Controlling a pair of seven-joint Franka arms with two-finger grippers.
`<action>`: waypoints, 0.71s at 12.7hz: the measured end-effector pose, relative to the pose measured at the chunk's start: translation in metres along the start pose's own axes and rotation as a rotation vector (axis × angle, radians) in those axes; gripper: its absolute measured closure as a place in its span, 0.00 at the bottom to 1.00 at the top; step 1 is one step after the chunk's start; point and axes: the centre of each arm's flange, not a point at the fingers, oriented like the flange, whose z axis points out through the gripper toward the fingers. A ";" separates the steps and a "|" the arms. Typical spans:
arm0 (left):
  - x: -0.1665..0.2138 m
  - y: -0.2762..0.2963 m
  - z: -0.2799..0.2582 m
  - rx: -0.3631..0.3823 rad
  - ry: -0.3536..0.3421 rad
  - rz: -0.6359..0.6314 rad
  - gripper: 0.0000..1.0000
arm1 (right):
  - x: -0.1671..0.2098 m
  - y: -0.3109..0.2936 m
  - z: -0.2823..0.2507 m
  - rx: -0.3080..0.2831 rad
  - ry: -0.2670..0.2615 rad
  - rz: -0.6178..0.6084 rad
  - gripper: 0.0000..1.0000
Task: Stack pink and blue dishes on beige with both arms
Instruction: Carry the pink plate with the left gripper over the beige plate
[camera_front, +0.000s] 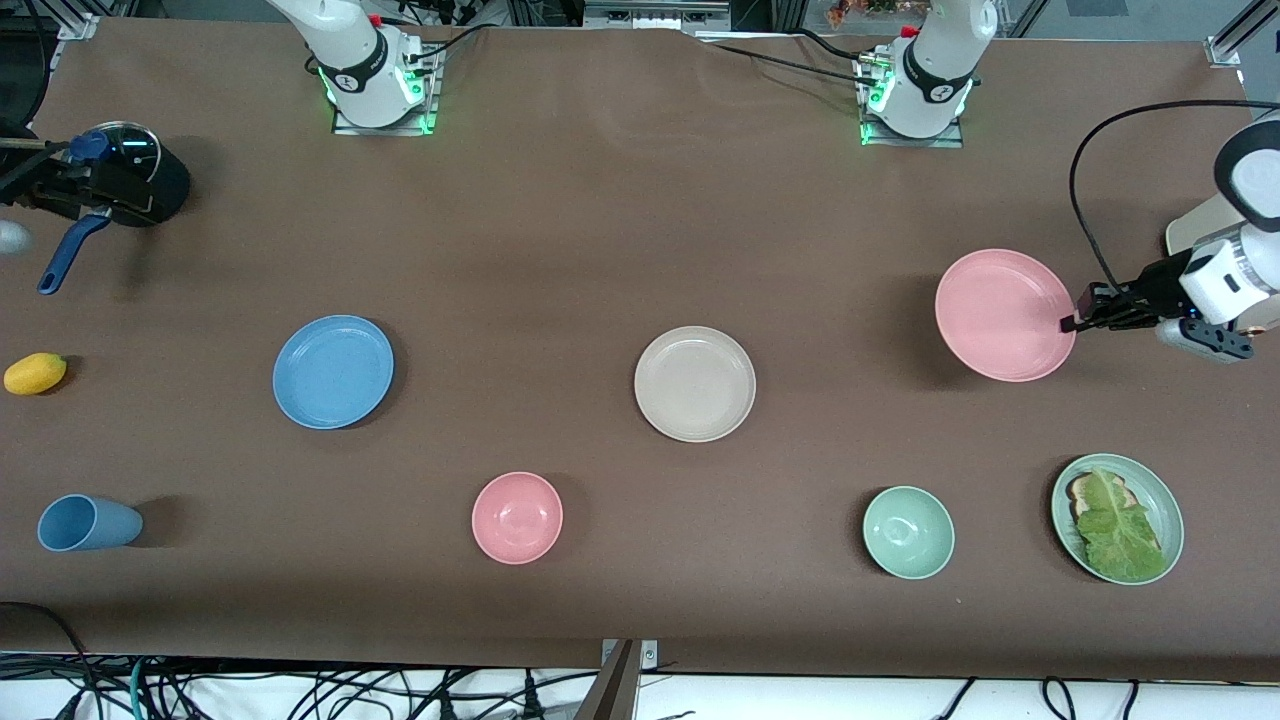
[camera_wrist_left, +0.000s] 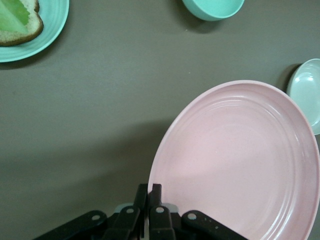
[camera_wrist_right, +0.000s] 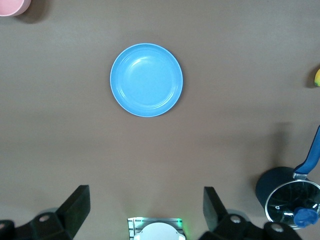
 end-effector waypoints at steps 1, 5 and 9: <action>0.004 0.007 -0.008 0.007 -0.017 -0.015 0.95 | 0.000 0.000 0.000 0.000 0.000 0.000 0.00; 0.026 0.057 0.001 0.017 -0.049 -0.084 0.95 | 0.000 0.000 0.000 0.000 0.000 0.000 0.00; 0.049 0.145 0.028 0.023 -0.080 -0.156 0.95 | 0.000 0.000 0.000 0.000 0.000 0.000 0.00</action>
